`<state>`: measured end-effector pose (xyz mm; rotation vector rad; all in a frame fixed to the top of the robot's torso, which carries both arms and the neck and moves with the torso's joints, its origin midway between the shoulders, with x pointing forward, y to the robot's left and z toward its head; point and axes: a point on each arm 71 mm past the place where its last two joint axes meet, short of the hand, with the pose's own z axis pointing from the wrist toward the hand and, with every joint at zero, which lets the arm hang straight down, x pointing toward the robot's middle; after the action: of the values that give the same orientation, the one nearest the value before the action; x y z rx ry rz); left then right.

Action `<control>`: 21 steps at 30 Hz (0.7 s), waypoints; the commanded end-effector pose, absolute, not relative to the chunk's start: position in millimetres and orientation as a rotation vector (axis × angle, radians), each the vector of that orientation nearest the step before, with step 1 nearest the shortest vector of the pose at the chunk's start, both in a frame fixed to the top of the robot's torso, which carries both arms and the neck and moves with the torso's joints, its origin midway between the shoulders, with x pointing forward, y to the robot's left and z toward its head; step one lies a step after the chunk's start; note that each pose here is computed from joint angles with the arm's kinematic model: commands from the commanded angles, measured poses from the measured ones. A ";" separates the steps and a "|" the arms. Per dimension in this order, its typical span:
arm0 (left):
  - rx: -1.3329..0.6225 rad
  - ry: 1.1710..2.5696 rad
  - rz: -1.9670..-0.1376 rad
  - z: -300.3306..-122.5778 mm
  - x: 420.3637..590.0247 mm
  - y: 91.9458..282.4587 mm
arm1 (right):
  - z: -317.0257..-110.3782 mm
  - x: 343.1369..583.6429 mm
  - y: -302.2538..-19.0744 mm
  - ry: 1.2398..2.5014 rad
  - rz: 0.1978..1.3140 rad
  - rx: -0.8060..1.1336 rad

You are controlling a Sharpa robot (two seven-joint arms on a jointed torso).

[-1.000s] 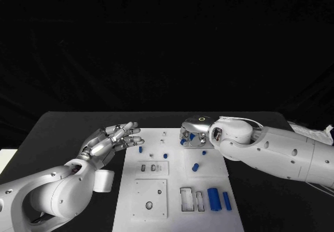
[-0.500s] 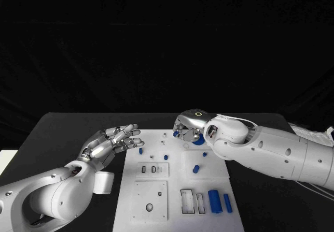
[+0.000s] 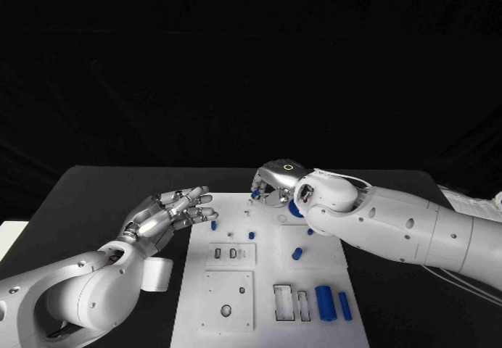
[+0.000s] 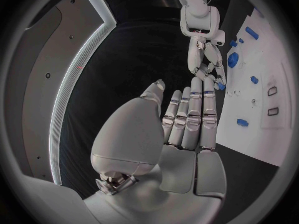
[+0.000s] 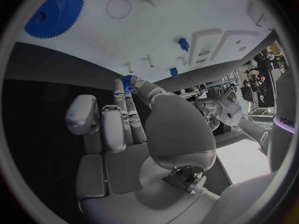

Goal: Assemble the parts on the task board

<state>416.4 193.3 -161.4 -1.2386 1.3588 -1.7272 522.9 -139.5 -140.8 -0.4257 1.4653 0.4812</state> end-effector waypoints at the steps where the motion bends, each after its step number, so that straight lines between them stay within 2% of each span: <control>1: -1.232 1.359 -1.749 -158.9 415.4 190.9 | -143.3 526.3 -138.5 1.477 0.458 -0.440; 10: -1.227 1.357 -1.755 -156.7 415.4 190.0 | -149.8 530.8 -134.1 1.505 0.448 -0.456; 21: -1.226 1.355 -1.753 -156.1 416.2 190.9 | -152.6 525.5 -125.2 1.529 0.464 -0.484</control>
<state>416.5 192.4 -157.9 -1.2325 1.3563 -1.7342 527.0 -127.3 -149.0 -0.4501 1.5002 0.4759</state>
